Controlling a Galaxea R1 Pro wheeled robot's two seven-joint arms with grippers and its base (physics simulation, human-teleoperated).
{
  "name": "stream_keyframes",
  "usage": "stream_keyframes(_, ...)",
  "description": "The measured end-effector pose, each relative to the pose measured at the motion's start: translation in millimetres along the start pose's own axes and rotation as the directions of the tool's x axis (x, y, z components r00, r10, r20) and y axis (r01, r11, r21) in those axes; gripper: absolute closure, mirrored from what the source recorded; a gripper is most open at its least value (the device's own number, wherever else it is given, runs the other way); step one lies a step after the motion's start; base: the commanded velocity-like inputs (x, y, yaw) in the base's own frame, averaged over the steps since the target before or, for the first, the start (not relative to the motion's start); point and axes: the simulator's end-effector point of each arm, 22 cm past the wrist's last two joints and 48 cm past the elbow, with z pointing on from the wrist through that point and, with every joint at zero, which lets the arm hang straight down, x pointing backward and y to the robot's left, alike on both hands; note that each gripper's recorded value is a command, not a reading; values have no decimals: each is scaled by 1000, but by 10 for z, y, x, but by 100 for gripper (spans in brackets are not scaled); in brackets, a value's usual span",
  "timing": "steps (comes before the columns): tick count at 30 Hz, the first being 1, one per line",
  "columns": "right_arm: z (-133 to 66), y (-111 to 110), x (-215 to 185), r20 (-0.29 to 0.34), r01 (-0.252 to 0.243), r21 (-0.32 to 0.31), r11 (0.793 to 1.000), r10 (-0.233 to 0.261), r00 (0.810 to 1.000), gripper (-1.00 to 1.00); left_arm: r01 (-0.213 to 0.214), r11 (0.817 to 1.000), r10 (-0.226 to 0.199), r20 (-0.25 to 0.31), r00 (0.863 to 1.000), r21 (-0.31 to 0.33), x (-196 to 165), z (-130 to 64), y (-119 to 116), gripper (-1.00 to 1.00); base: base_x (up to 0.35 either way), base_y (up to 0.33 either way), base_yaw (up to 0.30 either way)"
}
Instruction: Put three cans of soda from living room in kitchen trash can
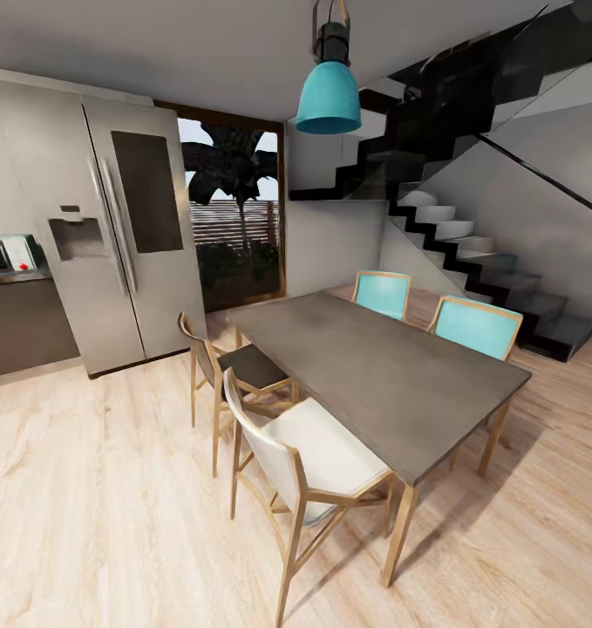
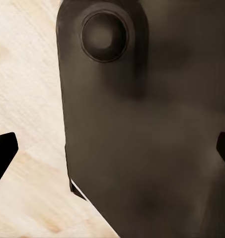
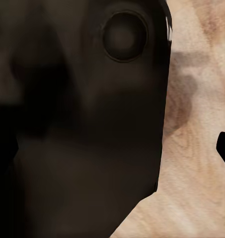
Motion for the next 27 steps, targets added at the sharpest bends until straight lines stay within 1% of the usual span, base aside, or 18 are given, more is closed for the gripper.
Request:
stream_keyframes(3,0,-21,-14,1,-14,0,1000,14,1000,-100,-6,1000,6,2,1000,10,-1,0,-30,-100,0,0,0)
stream_keyframes(26,0,-22,-16,2,-11,0,1000,11,1000,-100,-5,1000,5,3,1000,10,-4,0,-30,-100,0,0,0)
stream_keyframes(27,-1,-66,-40,8,-10,5,1000,10,1000,-100,-4,1000,4,18,1000,10,-71,-1,-35,-100,0,0,0)
